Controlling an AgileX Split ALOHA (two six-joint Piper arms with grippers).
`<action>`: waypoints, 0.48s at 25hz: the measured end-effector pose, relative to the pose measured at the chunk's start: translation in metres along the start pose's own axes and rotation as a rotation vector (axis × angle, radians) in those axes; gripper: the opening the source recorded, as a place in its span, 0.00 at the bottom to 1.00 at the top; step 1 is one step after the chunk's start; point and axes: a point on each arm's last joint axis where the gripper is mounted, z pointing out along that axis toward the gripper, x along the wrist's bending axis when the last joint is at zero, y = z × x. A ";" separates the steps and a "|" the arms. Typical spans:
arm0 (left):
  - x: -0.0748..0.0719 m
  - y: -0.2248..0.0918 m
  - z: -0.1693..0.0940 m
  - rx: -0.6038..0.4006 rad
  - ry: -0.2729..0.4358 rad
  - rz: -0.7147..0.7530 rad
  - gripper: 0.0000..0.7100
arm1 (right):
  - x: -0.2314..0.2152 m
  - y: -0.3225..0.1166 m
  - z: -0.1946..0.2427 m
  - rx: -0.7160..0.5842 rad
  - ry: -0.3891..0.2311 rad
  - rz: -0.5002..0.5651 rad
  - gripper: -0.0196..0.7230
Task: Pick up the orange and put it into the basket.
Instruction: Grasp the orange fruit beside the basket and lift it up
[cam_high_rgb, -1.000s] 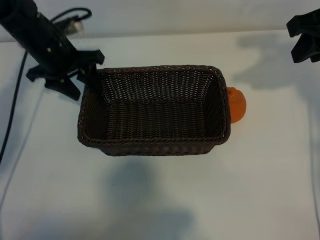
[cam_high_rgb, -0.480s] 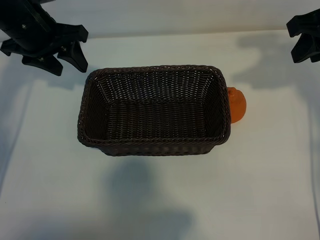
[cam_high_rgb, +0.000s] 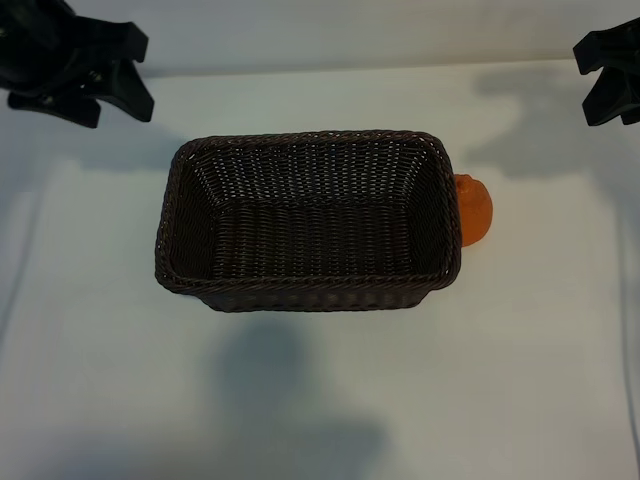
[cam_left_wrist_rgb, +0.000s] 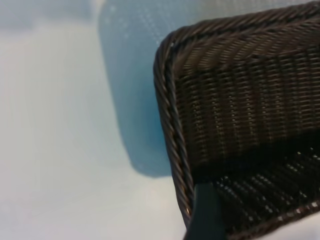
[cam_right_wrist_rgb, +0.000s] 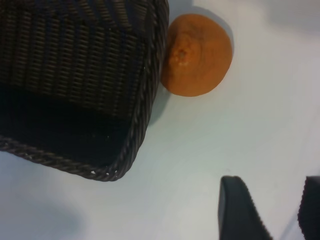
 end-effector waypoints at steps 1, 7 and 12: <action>0.000 -0.006 -0.001 0.005 0.000 0.000 0.81 | 0.000 0.000 0.000 0.000 0.000 0.000 0.47; 0.000 -0.041 -0.001 0.051 -0.001 0.004 0.81 | 0.000 0.000 0.000 0.000 0.000 0.000 0.47; 0.001 -0.058 0.015 0.122 -0.047 -0.025 0.81 | 0.000 0.000 0.000 0.000 0.000 0.000 0.47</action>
